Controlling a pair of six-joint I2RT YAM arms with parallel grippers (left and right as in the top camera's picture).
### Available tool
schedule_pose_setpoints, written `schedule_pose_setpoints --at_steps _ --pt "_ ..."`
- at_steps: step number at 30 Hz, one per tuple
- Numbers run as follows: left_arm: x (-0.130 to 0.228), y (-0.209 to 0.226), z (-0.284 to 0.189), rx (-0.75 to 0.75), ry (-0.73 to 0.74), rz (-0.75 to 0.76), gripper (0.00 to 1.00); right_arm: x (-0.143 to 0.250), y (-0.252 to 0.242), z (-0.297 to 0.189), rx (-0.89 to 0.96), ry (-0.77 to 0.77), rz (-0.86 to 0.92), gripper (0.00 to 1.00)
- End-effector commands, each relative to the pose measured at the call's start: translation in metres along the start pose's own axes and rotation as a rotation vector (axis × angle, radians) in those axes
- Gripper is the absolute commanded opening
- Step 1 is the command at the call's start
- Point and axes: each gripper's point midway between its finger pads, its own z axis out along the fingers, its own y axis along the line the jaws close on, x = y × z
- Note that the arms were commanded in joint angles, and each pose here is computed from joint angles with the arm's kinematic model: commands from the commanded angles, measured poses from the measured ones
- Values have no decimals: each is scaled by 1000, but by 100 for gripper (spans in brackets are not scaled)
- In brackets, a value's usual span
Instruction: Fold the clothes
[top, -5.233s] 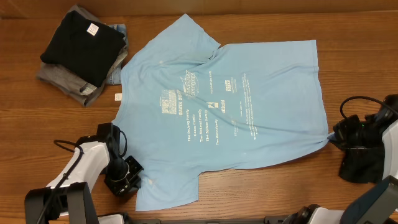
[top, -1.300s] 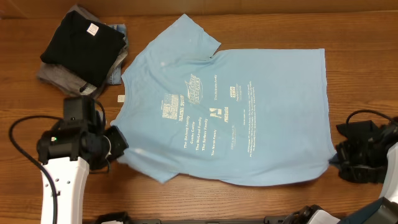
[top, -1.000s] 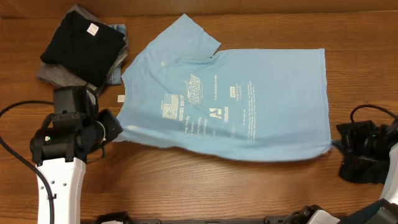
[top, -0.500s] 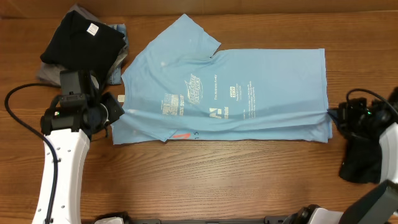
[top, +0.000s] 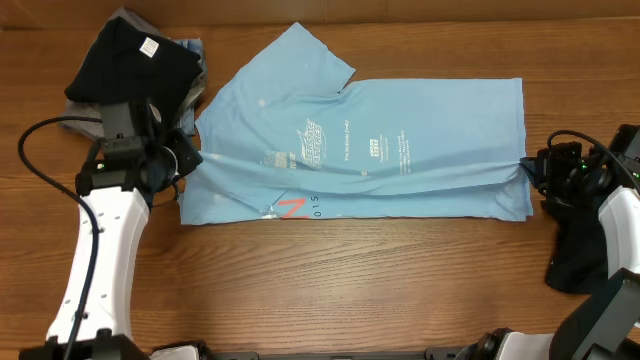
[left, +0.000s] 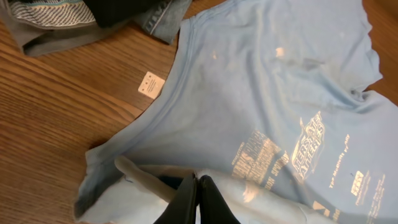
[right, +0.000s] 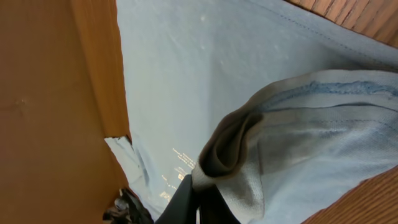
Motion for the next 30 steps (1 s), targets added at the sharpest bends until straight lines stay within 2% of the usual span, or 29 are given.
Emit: schedule_pose_setpoints --at_steps 1,7,11,12,13,14,15,17,19,20,21,25,28,30 --pt "-6 -6 9 18 2 -12 4 -8 10 -3 -18 -31 -10 4" --pt "-22 -30 16 139 -40 4 4 -14 7 -3 1 -63 -8 4" --pt "-26 -33 16 154 -56 4 5 -15 8 -3 -4 -68 -13 5" --pt "-27 -31 16 145 -59 3 6 -16 10 -3 -10 -72 -18 13" --pt "-27 -29 16 134 -60 2 6 -17 11 -4 -14 -76 -21 31" --pt "-26 -27 17 119 -61 0 10 -19 14 -4 -24 -82 -38 60" --pt "-27 -23 17 97 -65 -2 26 -20 17 -4 -35 -88 -72 86" --pt "-28 -17 17 68 -76 -4 51 -23 21 -5 -49 -99 -146 98" --pt "-27 -10 18 36 -72 -5 64 -25 18 -6 -41 -104 -207 99" --pt "-24 -5 18 26 -57 3 80 -25 14 -7 -27 -100 -238 99" --pt "-21 -2 18 18 -41 7 89 -24 10 -8 -14 -91 -245 99" --pt "6 13 17 -23 77 67 91 -14 -18 -9 90 -43 -250 97" --pt "33 25 13 -70 190 116 91 -9 -58 -15 285 -42 -194 91" --pt "47 37 12 -118 246 106 98 -7 -81 -21 405 -52 -176 83"
